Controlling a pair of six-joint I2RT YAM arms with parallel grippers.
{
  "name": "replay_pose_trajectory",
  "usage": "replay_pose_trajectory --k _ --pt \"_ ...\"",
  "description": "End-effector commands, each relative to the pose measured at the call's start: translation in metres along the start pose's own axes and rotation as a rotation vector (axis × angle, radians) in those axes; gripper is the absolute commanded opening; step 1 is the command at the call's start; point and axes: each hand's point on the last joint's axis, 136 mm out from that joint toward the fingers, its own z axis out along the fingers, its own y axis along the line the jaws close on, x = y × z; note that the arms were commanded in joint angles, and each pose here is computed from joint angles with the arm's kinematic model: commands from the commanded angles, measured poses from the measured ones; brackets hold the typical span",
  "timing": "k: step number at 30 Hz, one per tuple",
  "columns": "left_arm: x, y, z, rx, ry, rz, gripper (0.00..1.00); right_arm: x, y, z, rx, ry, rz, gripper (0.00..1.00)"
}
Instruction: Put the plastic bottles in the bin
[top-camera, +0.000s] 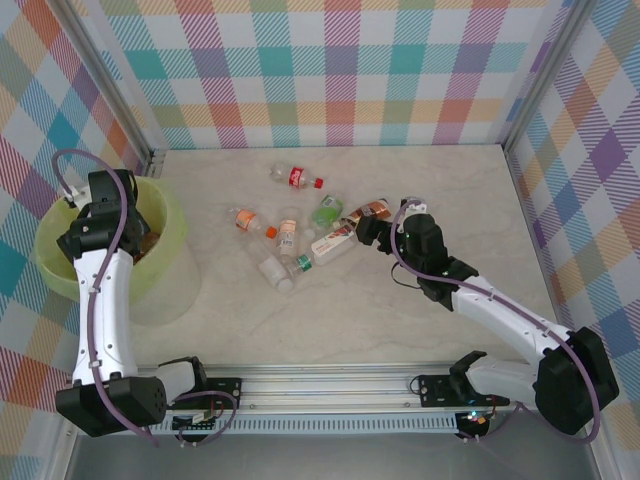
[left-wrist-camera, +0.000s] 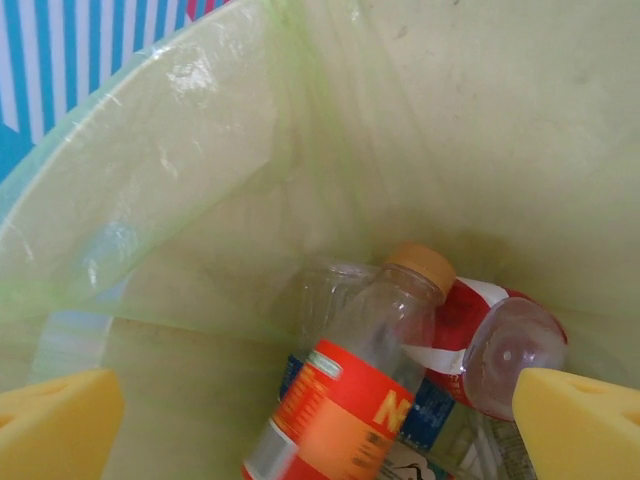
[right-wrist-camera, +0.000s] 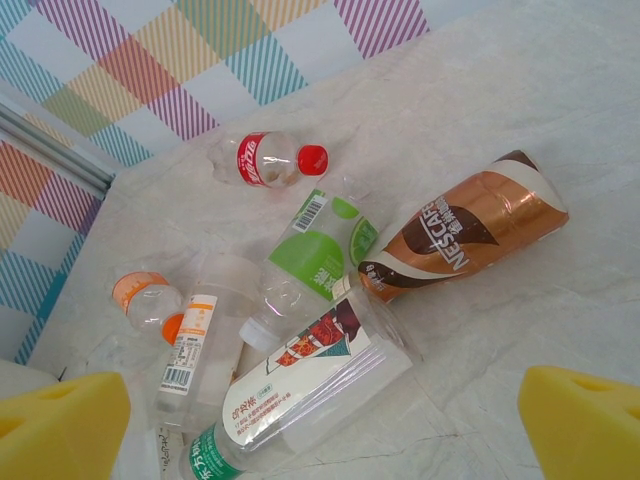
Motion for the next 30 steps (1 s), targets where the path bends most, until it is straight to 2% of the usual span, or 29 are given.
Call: replay_pose_trajectory --k 1,5,7,10,13,16,18,23,30 --pt "0.001 0.0 -0.01 0.067 -0.005 -0.048 1.0 0.002 -0.004 0.003 0.006 0.003 -0.001 1.0" --pt "0.0 -0.013 -0.02 0.172 -0.002 -0.076 1.0 0.003 -0.003 0.005 0.005 0.009 -0.002 1.0" --pt "-0.002 -0.029 -0.032 0.294 -0.009 -0.088 1.0 0.003 -0.003 0.005 0.007 0.011 -0.002 1.0" --pt "-0.01 -0.053 -0.062 0.491 -0.053 -0.102 1.0 0.005 -0.004 0.007 0.011 0.016 0.0 1.0" --pt "-0.019 -0.069 -0.096 0.634 -0.11 -0.106 1.0 0.007 -0.006 0.008 0.016 0.022 0.008 1.0" --pt "-0.021 -0.092 -0.129 0.777 -0.115 -0.085 1.0 0.009 -0.006 0.01 0.018 0.027 0.014 1.0" --pt "-0.02 -0.109 -0.144 0.829 -0.119 -0.048 1.0 0.01 -0.006 0.011 0.017 0.031 0.019 1.0" --pt "-0.01 -0.151 -0.166 0.861 -0.141 0.044 1.0 0.01 -0.007 0.011 0.022 0.032 0.018 1.0" --pt "0.031 -0.224 -0.177 0.932 -0.077 0.139 1.0 0.014 -0.015 0.013 0.051 0.032 -0.013 1.0"
